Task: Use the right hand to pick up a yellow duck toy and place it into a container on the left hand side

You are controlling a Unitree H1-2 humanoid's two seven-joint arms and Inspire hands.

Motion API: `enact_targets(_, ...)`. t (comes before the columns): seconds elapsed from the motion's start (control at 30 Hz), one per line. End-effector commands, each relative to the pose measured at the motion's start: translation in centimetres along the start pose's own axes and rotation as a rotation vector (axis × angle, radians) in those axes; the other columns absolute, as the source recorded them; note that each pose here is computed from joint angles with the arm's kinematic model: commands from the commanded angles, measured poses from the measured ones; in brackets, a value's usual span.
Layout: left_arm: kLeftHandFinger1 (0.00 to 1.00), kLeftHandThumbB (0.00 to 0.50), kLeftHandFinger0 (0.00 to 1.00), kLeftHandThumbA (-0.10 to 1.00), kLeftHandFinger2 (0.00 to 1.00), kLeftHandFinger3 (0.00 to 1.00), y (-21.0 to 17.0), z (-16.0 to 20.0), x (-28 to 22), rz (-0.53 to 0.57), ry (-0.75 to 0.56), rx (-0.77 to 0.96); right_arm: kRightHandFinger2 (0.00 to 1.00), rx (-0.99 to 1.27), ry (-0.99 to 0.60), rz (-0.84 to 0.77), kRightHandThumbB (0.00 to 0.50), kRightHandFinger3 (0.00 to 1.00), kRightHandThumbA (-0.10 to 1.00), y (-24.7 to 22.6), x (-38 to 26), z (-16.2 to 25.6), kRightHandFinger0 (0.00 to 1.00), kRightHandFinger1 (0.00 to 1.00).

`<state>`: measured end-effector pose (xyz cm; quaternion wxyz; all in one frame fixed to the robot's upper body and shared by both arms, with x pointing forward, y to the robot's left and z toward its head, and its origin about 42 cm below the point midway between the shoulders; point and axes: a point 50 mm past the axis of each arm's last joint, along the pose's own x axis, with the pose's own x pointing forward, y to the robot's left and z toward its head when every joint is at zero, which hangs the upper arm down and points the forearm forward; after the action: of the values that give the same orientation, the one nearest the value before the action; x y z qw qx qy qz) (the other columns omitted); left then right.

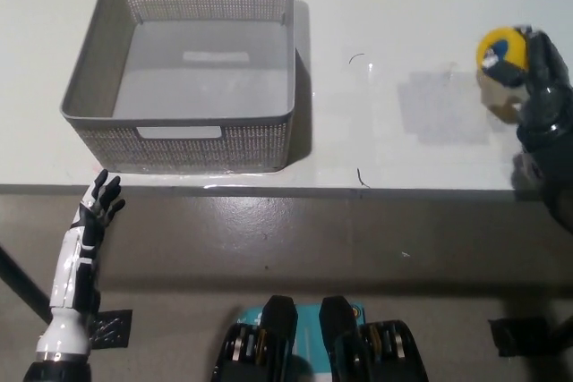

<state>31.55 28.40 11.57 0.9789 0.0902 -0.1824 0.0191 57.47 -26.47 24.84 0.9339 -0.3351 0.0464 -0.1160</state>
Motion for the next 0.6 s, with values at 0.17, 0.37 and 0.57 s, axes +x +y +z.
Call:
enact_targets(0.17,1.00,0.500,1.00,1.00,1.00,1.00,0.6,0.8,0.8,-0.003,-0.056,0.036,0.76,0.231,-0.382,-0.155,0.164,0.79,-0.10,-3.9,0.8,14.6,0.00,0.40)
enact_targets(0.37,1.00,0.500,1.00,1.00,1.00,1.00,0.6,0.8,0.8,-0.006,-0.051,0.045,0.75,0.278,-0.593,-0.159,0.152,0.79,-0.10,-2.9,-1.2,20.7,0.00,0.33)
enact_targets(0.57,1.00,0.500,1.00,1.00,1.00,1.00,-0.1,0.7,0.8,-0.022,-0.043,0.027,0.76,0.333,-0.701,-0.100,0.164,0.81,-0.10,0.7,-4.8,26.2,0.00,0.35)
